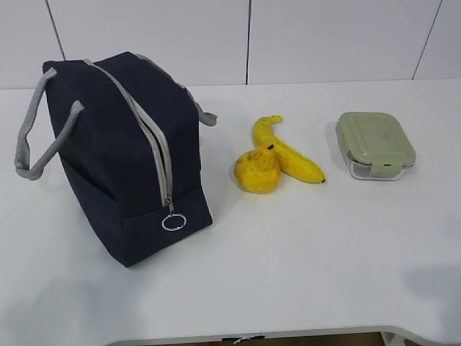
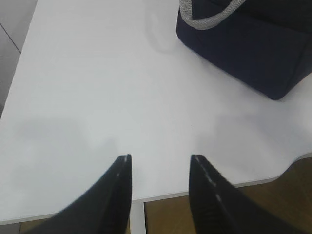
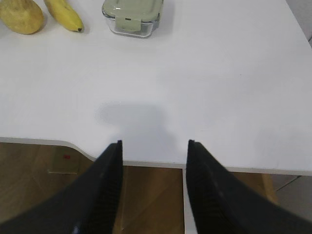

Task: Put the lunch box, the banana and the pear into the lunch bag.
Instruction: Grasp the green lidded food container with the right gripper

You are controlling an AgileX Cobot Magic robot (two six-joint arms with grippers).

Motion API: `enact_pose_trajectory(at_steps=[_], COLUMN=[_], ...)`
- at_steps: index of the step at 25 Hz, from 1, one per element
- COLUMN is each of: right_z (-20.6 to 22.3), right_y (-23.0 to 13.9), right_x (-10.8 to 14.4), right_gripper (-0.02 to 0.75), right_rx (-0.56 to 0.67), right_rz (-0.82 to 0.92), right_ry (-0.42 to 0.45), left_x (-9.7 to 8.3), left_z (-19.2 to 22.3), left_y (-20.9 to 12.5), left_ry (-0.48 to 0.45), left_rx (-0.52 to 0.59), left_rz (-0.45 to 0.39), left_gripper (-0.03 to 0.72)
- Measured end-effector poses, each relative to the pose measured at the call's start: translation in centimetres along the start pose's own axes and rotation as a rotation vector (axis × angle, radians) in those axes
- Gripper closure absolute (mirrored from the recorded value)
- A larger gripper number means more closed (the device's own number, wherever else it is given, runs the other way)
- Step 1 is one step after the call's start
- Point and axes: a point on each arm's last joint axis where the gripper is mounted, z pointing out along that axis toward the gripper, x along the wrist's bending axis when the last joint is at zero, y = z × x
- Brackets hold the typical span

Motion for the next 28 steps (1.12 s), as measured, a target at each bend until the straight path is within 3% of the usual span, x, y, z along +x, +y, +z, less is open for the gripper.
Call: enact_pose_trajectory(at_steps=[21, 28], right_z=[0.00, -0.01], right_y=[0.00, 0.03], right_x=[0.00, 0.23], right_gripper=[0.370, 0.314], right_rx=[0.000, -0.003], right_rz=[0.000, 0.012], right_ry=[0.000, 0.025], left_x=[0.00, 0.00], left_z=[0.00, 0.00], left_y=[0.00, 0.00], left_ry=[0.000, 0.000], left_rx=[0.000, 0.000], left_rz=[0.000, 0.000], left_gripper=[0.442, 0.444])
